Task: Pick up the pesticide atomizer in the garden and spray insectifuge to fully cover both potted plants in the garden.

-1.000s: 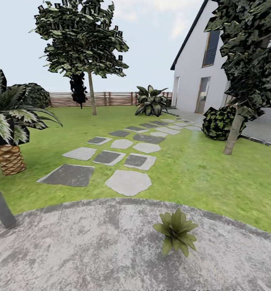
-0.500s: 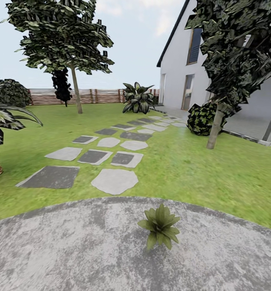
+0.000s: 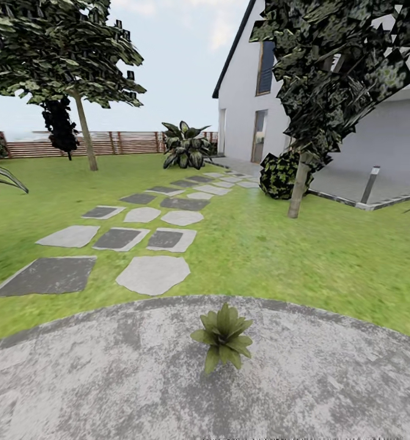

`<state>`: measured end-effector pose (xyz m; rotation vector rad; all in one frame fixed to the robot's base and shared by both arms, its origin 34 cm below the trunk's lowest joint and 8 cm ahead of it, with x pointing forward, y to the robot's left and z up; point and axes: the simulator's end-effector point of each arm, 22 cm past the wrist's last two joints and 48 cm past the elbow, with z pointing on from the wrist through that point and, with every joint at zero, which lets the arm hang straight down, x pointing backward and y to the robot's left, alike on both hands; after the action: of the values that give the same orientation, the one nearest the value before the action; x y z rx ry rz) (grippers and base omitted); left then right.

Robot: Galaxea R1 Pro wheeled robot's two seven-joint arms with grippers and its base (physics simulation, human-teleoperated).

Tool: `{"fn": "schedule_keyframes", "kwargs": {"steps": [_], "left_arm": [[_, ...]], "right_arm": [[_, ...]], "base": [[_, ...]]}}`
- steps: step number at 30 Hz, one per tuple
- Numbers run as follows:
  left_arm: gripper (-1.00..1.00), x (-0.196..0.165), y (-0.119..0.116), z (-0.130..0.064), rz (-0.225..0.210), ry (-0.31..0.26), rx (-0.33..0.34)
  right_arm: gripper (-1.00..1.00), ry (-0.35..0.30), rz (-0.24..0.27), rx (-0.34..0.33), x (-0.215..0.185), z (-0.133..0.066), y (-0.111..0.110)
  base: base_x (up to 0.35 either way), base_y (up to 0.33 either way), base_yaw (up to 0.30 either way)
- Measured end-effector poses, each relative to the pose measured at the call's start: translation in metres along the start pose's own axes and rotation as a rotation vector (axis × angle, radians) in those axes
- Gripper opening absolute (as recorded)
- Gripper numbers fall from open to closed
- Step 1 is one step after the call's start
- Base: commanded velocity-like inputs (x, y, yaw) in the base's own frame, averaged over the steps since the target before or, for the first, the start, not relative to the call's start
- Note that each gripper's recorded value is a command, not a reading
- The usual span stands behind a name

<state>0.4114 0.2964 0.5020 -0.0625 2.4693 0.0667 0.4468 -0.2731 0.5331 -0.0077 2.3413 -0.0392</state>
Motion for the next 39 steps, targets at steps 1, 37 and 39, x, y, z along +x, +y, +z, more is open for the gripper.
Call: {"fn": "schedule_keyframes", "kwargs": {"steps": [1, 37, 39], "left_arm": [[1.0, 0.001, 0.0, 0.001, -0.001, 0.001, -0.001], [1.0, 0.054, 0.002, 0.049, 0.0, 0.02, -0.013], [1.0, 0.057, 0.003, 0.052, 0.001, 0.021, -0.014]], "right_arm": [[1.0, 0.0, 0.0, 0.0, 0.001, 0.001, 0.0], [1.0, 0.02, 0.0, 0.002, 0.06, 0.043, 0.002], [1.0, 0.021, 0.001, 0.002, 0.064, 0.045, 0.002]], "base": [[0.0, 0.0, -0.275], [0.0, 0.0, -0.275], [0.0, 0.0, -0.275]]}}
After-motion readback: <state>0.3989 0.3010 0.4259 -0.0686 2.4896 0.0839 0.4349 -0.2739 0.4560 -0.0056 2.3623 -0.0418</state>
